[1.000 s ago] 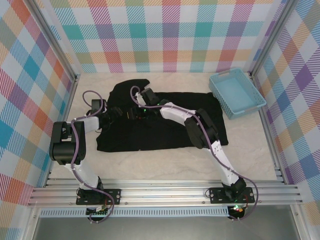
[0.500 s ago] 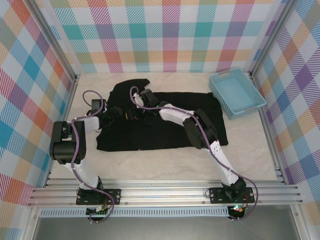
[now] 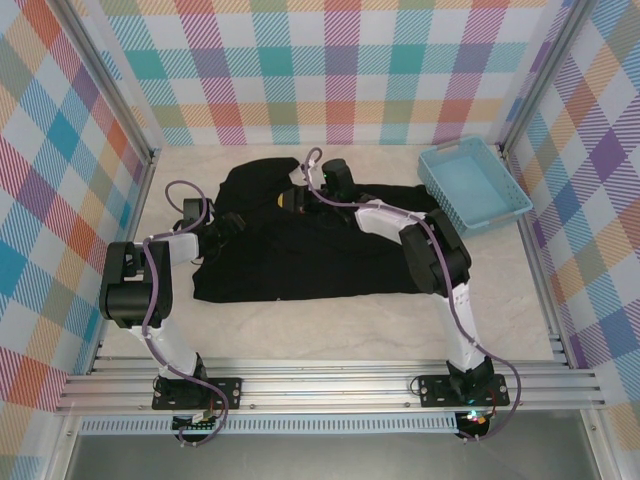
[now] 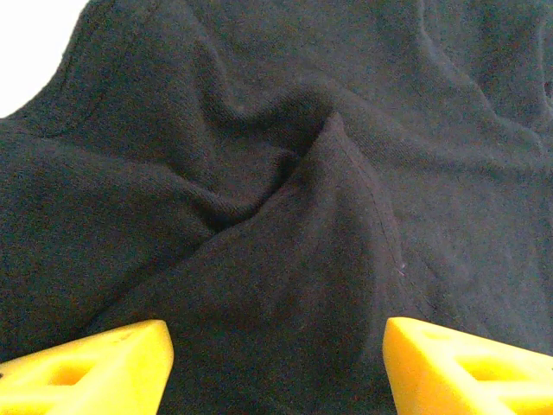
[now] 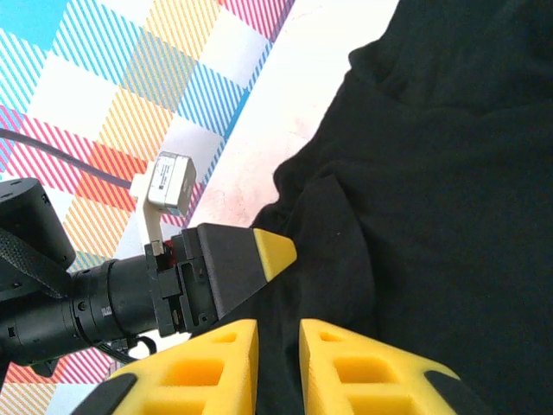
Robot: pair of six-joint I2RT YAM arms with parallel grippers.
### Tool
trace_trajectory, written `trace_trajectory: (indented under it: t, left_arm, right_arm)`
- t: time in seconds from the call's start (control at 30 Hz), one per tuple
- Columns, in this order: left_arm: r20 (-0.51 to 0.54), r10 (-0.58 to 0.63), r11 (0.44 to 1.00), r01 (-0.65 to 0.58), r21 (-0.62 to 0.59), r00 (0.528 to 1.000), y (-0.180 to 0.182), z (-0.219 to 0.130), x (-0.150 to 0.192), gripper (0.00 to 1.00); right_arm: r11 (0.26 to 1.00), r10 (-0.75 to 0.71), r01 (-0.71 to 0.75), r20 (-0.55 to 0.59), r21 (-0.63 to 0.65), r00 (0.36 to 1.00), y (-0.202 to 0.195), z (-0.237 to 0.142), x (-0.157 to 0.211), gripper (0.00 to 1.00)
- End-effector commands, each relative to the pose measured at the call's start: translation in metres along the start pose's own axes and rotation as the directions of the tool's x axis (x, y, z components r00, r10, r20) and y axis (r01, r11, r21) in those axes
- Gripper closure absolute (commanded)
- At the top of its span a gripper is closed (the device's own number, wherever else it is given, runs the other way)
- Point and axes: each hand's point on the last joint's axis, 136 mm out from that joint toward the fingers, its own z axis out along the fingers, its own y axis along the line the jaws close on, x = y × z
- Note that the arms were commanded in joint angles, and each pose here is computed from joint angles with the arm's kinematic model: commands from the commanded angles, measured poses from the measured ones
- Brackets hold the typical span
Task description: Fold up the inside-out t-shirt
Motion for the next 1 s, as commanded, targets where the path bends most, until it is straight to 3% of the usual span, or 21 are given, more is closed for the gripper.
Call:
trace_trajectory:
  t: [0.0,0.27,0.47,0.7,0.87,0.97]
  left_arm:
    - [-0.088,-0.037,0.998,0.032,-0.057,0.995,0.021,0.007,0.025,0.33]
    - [0.038,0.053,0.998,-0.054,0.019,0.998,-0.020,-0.030,-0.009,0.31]
    - [0.016,0.283,0.957,-0.282,-0.070,0.959,-0.065,-0.039,0.003,0.30]
    - [-0.159,0.489,0.824,-0.514,-0.238,0.858,-0.081,-0.025,0.032,0.39]
    - [-0.310,0.579,0.645,-0.657,-0.392,0.754,-0.075,-0.013,0.035,0.47]
    - [-0.358,0.593,0.568,-0.690,-0.449,0.721,-0.067,-0.008,0.033,0.51]
  right_arm:
    - [0.999,-0.028,0.029,-0.032,0.028,0.999,0.007,-0.005,0.012,0.75]
    - [0.971,-0.117,0.137,-0.113,0.194,0.987,-0.009,-0.046,0.047,0.70]
    - [0.941,-0.139,0.171,-0.129,0.292,0.982,-0.022,-0.087,0.063,0.68]
    - [0.937,-0.064,0.090,-0.090,0.338,0.994,-0.047,-0.124,0.076,0.67]
    - [0.953,-0.018,0.037,-0.067,0.302,0.998,-0.052,-0.132,0.082,0.66]
    - [0.956,-0.014,0.031,-0.062,0.293,0.998,-0.053,-0.134,0.085,0.65]
